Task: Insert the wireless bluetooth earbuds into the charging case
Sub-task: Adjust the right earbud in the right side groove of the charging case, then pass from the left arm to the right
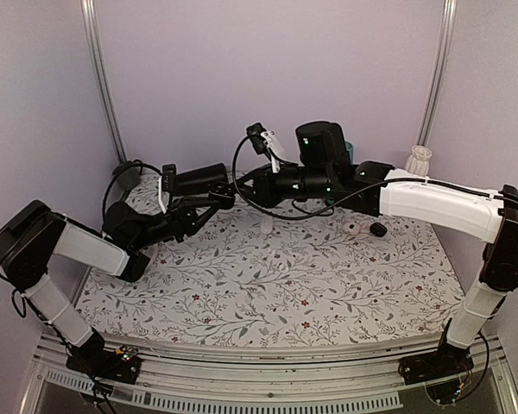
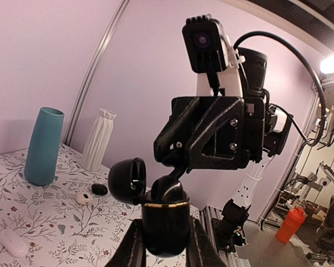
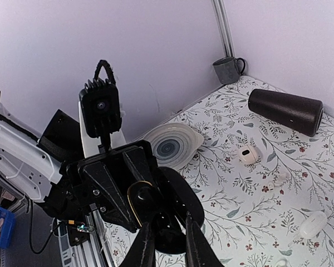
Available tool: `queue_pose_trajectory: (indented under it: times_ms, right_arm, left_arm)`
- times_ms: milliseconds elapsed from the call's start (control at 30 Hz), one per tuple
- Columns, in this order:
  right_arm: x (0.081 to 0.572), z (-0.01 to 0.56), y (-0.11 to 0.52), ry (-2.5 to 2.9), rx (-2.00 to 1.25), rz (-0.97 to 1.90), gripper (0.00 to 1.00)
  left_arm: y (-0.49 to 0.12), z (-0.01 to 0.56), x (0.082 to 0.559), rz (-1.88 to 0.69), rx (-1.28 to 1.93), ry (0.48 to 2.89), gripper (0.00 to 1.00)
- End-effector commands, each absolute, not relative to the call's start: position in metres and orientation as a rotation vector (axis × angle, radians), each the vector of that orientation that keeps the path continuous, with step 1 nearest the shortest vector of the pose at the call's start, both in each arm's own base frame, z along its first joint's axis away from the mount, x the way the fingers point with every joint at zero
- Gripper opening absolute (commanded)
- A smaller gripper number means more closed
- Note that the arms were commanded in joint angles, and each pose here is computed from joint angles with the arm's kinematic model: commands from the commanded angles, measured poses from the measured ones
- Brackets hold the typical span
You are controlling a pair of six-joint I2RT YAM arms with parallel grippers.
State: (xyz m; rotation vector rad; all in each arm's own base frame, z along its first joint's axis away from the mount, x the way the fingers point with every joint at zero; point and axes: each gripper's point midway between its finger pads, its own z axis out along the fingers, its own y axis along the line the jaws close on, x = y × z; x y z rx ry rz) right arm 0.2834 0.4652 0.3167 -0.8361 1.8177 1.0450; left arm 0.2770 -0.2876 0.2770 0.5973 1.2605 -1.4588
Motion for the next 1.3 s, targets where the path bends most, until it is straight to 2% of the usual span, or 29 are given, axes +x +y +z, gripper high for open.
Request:
queue_pose_trajectory:
  times_ms: [0, 600, 1267]
  right_arm:
    - [0.281, 0.306, 0.463, 1.889, -0.859, 1.041, 0.17]
    - [0.291, 0.286, 0.463, 1.955, -0.835, 0.981, 0.15]
    - [0.304, 0.280, 0.465, 2.085, -0.728, 0.942, 0.17]
  left_arm:
    - [-0.266, 0.356, 0.245, -1.375, 0.638, 0.846, 0.00]
    - [-0.276, 0.344, 0.244, -1.397, 0.662, 0.871, 0.00]
    - [-0.275, 0.338, 0.251, -1.364, 0.605, 0.891, 0.00]
